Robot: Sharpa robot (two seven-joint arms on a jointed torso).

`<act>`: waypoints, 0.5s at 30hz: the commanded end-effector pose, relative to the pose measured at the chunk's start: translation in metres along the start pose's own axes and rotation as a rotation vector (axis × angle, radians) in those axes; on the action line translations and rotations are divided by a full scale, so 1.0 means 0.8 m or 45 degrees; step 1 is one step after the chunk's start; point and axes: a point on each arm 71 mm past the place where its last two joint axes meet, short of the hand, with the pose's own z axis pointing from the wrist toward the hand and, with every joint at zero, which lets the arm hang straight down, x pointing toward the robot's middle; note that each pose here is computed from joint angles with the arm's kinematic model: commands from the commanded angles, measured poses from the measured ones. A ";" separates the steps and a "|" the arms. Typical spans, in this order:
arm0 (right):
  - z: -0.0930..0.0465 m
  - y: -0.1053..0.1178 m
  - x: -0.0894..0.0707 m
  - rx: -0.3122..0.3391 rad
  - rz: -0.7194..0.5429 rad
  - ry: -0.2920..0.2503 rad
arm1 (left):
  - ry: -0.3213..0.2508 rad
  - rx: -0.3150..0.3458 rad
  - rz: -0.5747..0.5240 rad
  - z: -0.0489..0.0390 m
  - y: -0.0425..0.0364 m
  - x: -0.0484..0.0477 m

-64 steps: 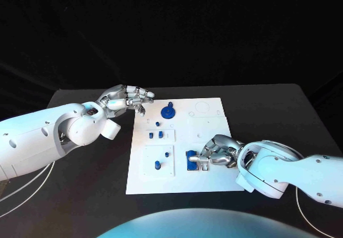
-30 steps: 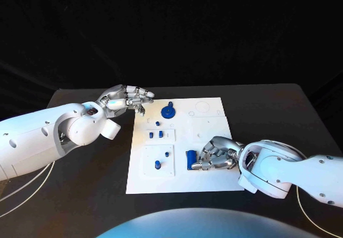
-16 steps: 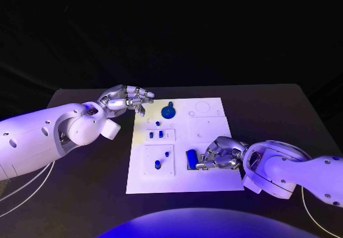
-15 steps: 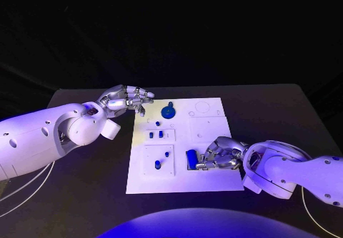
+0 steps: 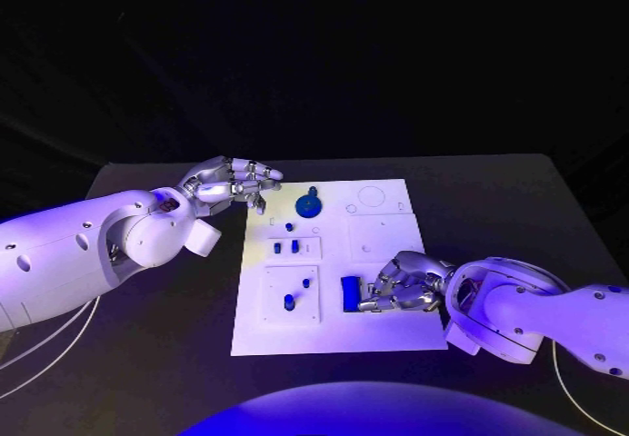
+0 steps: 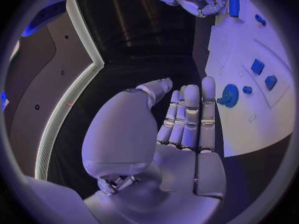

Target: Assemble the parts on the task board

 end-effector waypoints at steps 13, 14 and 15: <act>-0.001 0.000 -0.001 -0.024 -0.022 -0.007 | 0.021 0.010 -0.005 0.000 -0.0011 0.002; -0.001 0.000 -0.002 -0.026 -0.020 -0.016 | 0.021 0.010 -0.005 0.000 -0.0012 0.003; -0.001 0.000 -0.003 -0.030 -0.017 -0.028 | 0.021 0.011 -0.005 0.000 -0.0012 0.003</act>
